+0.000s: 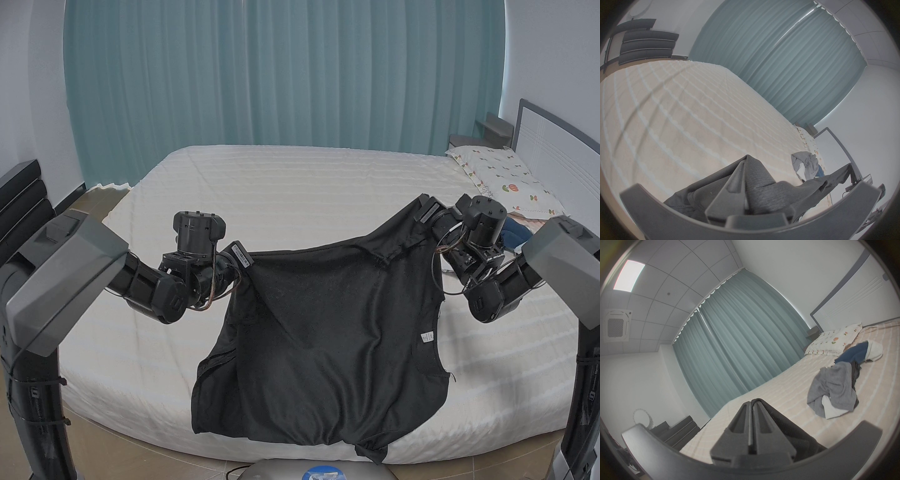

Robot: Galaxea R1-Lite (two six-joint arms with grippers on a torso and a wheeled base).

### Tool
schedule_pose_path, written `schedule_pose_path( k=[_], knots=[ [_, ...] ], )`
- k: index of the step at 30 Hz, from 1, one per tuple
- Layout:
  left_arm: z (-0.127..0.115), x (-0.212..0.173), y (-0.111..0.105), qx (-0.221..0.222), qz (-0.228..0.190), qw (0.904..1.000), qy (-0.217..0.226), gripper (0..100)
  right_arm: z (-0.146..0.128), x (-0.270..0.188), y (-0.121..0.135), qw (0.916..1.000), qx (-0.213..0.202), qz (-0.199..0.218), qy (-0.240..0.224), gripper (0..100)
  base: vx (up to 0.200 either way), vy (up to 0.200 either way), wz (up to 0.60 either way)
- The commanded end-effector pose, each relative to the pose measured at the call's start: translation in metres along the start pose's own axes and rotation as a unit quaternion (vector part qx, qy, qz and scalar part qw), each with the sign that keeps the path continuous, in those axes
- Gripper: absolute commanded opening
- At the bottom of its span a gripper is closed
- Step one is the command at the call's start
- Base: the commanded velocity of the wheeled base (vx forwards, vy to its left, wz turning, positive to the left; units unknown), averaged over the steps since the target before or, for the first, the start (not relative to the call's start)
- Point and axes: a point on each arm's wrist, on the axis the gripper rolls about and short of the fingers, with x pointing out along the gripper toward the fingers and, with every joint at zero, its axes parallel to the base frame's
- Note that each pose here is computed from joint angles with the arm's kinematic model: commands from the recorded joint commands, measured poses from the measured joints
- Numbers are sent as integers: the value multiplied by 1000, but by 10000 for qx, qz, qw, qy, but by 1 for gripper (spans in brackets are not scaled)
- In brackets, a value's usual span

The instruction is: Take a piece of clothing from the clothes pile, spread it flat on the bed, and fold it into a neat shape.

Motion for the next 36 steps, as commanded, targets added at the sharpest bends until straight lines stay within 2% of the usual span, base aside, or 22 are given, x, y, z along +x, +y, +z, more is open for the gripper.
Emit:
schedule_pose_path(
  k=[1, 3, 4, 8, 11, 15, 16, 17, 20, 22, 27, 29, 31, 32, 34, 36],
  knots=[
    [-24, 32, 20, -39, 231, 9995, 211, 0, -42, 5, -30, 9987, -85, -301, 398, 100, 0, 0, 0],
    [-27, 36, 21, -110, 244, 9994, 230, 0, -48, 5, -33, 9983, -97, -337, 455, 100, 0, 0, 0],
    [-31, 43, 24, -272, 292, 9988, 267, 100, -61, 2, -42, 9969, -133, -444, 628, 100, 0, 0, 0],
    [-43, 52, 34, -263, 431, 9980, 385, 100, -83, -4, -61, 9932, -202, -681, 923, 100, 0, 0, 0],
    [-42, 52, 38, -254, 561, 9976, 315, 100, -83, -10, -73, 9903, -264, -874, 1050, 100, 0, 0, 0],
    [-37, 52, 50, -160, 1070, 9940, 130, 100, -65, -18, -87, 9857, -340, -1147, 1183, 100, 0, 0, 0],
    [-37, 52, 50, -160, 1070, 9940, 130, 100, -65, -18, -87, 9857, -340, -1147, 1183, 100, 0, 0, 0],
    [-34, 50, 58, -66, 1289, 9914, 204, 100, -53, -24, -95, 9805, -378, -1381, 1349, 100, 0, 0, 0],
    [-27, 46, 62, -60, 1434, 9893, 264, 100, -38, -32, -103, 9749, -354, -1534, 1575, 100, 0, 0, 0],
    [-19, 40, 62, -62, 1484, 9885, 297, 100, -29, -39, -106, 9742, -277, -1485, 1678, 100, 0, 0, 0],
    [-6, 20, 64, -161, 1328, 9885, 703, 100, -24, -64, -109, 9673, -99, -1528, 2021, 100, 0, 0, 0],
    [7, 3, 66, -302, 979, 9893, 1037, 100, -28, -84, -109, 9612, 191, -1506, 2302, 100, 0, 0, 0],
    [15, -8, 69, -412, 757, 9889, 1212, 100, -28, -98, -109, 9588, 479, -1400, 2424, 100, 0, 0, 0],
    [15, -9, 69, -420, 745, 9888, 1223, 100, -28, -99, -109, 9585, 491, -1394, 2438, 100, 0, 0, 0],
    [17, -23, 79, -534, 698, 9857, 1439, 100, -33, -120, -113, 9504, 700, -1324, 2726, 100, 0, 0, 0],
    [17, -30, 90, -644, 674, 9822, 1628, 100, -34, -133, -117, 9473, 756, -1356, 2801, 100, 0, 0, 0]
  ],
)
